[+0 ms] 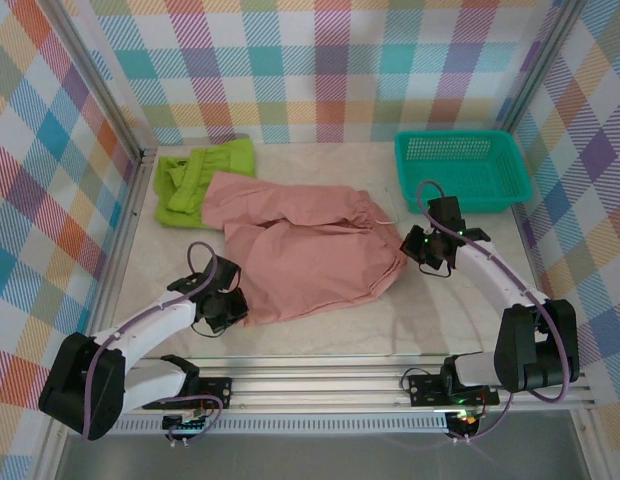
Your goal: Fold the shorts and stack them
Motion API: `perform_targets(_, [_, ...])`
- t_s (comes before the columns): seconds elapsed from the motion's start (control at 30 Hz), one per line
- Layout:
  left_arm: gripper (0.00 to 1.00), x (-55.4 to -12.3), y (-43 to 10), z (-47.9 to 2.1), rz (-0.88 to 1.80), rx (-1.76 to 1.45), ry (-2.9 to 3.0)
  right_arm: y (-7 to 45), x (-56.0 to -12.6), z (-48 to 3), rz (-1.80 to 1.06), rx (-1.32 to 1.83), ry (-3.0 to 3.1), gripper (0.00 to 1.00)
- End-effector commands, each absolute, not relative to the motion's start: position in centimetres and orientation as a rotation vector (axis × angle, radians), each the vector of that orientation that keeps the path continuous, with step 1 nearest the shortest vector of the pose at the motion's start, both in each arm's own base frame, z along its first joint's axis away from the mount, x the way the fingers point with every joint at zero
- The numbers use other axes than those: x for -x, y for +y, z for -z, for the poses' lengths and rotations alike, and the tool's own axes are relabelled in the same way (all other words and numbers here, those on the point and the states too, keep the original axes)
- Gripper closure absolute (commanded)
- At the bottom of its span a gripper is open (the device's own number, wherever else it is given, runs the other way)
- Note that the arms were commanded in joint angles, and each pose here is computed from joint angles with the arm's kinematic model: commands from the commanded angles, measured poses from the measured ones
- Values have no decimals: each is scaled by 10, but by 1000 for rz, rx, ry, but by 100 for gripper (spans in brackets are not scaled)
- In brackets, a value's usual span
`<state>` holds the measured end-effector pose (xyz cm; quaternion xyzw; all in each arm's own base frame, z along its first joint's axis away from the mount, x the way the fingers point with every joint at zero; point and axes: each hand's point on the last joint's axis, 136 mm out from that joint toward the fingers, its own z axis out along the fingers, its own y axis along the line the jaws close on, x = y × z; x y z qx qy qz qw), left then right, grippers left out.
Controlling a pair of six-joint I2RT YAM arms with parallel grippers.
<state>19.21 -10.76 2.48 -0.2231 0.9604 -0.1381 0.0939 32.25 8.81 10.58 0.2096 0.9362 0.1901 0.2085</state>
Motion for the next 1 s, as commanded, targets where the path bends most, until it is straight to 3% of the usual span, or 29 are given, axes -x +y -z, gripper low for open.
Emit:
perform_targets(0.0, [100,-201,-108,-36,408,642,2798,89,-319,-108,-529,-583,2596,100])
perform_targets(0.47, [100,-255,-85,-175,387,527,2551,81,-325,-200,-518,-469,2402,100])
perform_targets(0.77, [100,-252,-83,-162,420,525,2602,79,-312,-197,-515,-467,2410,100])
perform_targets(0.97, [100,-263,-77,-187,443,524,2563,84,-314,-208,-557,-455,2388,100])
